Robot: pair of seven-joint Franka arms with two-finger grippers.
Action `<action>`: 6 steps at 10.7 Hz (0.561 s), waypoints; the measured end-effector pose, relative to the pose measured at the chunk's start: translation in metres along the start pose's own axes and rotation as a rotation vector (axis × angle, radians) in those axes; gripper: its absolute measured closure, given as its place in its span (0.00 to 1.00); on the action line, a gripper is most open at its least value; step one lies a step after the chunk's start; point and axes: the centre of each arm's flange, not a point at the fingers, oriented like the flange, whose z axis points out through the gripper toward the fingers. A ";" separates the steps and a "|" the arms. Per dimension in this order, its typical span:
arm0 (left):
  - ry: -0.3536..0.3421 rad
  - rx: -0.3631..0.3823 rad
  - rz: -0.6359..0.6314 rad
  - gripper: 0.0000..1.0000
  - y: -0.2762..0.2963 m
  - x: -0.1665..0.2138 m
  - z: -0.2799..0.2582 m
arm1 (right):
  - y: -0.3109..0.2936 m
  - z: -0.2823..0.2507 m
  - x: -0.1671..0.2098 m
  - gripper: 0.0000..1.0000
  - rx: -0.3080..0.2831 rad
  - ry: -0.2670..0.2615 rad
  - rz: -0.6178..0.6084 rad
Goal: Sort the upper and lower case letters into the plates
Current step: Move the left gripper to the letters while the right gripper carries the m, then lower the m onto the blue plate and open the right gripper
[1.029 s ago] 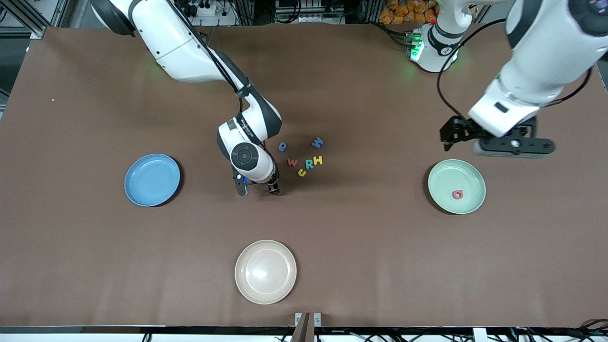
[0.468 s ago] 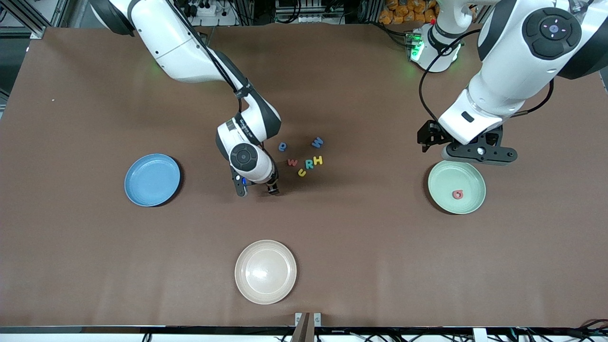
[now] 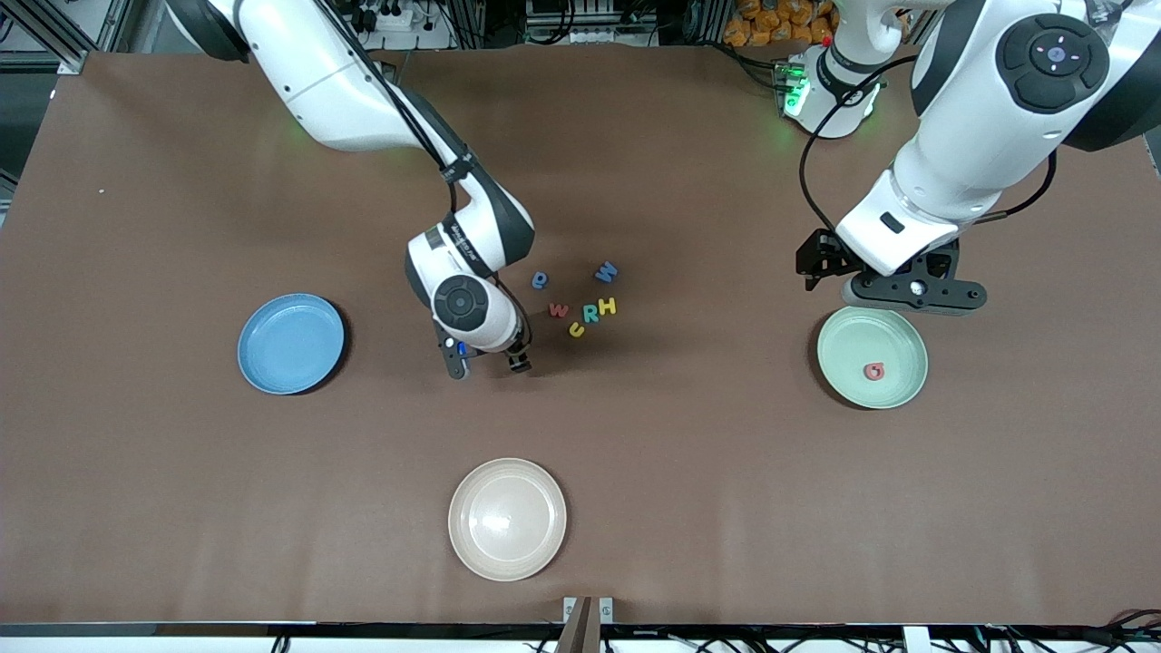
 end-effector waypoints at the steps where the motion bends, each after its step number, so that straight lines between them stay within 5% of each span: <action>1: -0.001 -0.001 0.001 0.00 0.007 -0.002 0.000 | 0.001 -0.015 0.012 0.95 -0.009 -0.002 -0.011; 6: -0.040 -0.004 0.019 0.00 0.084 -0.020 0.022 | 0.043 -0.052 0.124 0.95 -0.054 -0.020 -0.154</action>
